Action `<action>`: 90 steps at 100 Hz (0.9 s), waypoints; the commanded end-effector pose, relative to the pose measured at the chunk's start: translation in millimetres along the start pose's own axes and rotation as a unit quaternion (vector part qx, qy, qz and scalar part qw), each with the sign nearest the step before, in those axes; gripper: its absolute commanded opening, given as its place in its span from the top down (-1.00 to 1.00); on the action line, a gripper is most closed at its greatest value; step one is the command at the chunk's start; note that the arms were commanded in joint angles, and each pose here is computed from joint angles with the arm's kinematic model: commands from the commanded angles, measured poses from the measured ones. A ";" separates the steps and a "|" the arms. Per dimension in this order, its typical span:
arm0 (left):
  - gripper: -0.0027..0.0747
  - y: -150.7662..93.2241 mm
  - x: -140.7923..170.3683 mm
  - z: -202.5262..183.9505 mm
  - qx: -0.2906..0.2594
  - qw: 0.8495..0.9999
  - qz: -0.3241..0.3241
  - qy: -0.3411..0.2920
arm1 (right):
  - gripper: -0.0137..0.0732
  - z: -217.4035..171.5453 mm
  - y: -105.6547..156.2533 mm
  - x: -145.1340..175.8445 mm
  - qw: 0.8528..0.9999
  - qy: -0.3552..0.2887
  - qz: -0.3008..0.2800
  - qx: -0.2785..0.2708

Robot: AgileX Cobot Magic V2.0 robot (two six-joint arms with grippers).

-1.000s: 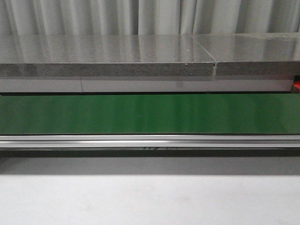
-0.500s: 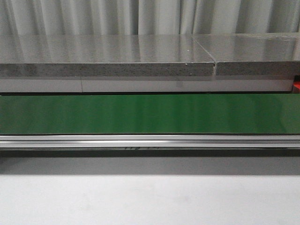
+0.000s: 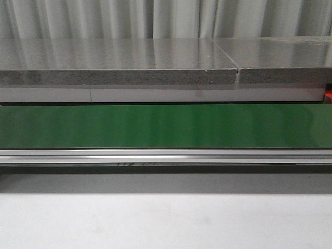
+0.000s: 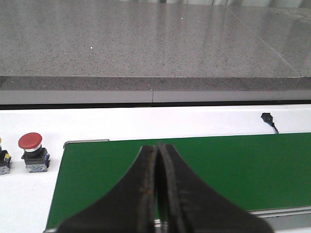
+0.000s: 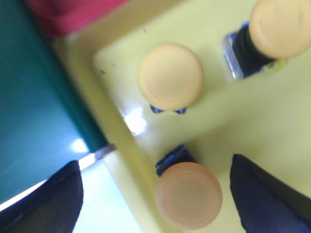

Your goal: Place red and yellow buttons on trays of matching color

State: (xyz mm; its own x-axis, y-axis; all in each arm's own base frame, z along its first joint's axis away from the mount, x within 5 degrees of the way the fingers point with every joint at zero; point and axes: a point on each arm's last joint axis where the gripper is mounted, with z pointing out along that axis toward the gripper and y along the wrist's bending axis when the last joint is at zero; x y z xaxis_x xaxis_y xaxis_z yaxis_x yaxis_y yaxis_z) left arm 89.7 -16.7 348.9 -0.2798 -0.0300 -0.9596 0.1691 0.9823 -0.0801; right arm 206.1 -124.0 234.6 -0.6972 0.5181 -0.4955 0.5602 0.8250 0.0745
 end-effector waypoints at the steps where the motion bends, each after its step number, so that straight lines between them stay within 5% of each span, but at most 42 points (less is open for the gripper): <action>1: 0.98 -0.6 -14.6 -4.0 -0.002 0.999 -0.006 -0.048 | -0.73 -32.9 9.3 -9.9 0.996 -0.082 -0.017 -0.013; 23: 0.98 -0.6 -14.6 -4.0 -0.002 0.999 -0.006 -0.048 | -0.73 -80.1 43.2 1.6 0.976 -0.164 -0.124 -0.065; 63: 0.98 -0.6 -14.6 -4.0 -0.002 0.999 -0.006 -0.048 | -0.68 -145.8 77.4 37.8 0.908 -0.273 -0.273 -0.163; 72: 0.98 -0.6 -14.6 -4.0 -0.002 0.999 -0.006 -0.048 | -0.41 -153.0 75.8 41.1 0.903 -0.286 -0.274 -0.168; 90: 0.98 -0.6 -14.6 -4.0 -0.002 0.999 -0.006 -0.048 | 0.54 -154.3 74.9 42.4 0.903 -0.285 -0.274 -0.169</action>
State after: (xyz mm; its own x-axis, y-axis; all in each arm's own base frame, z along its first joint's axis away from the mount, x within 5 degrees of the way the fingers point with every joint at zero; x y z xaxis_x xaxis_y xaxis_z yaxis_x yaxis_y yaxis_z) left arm 89.7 -16.7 348.9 -0.2798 -0.0300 -0.9596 0.1691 0.9823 -0.0801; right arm 148.8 -4.7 338.4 -0.5091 -0.0939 -0.8556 -0.0441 0.9956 -0.0830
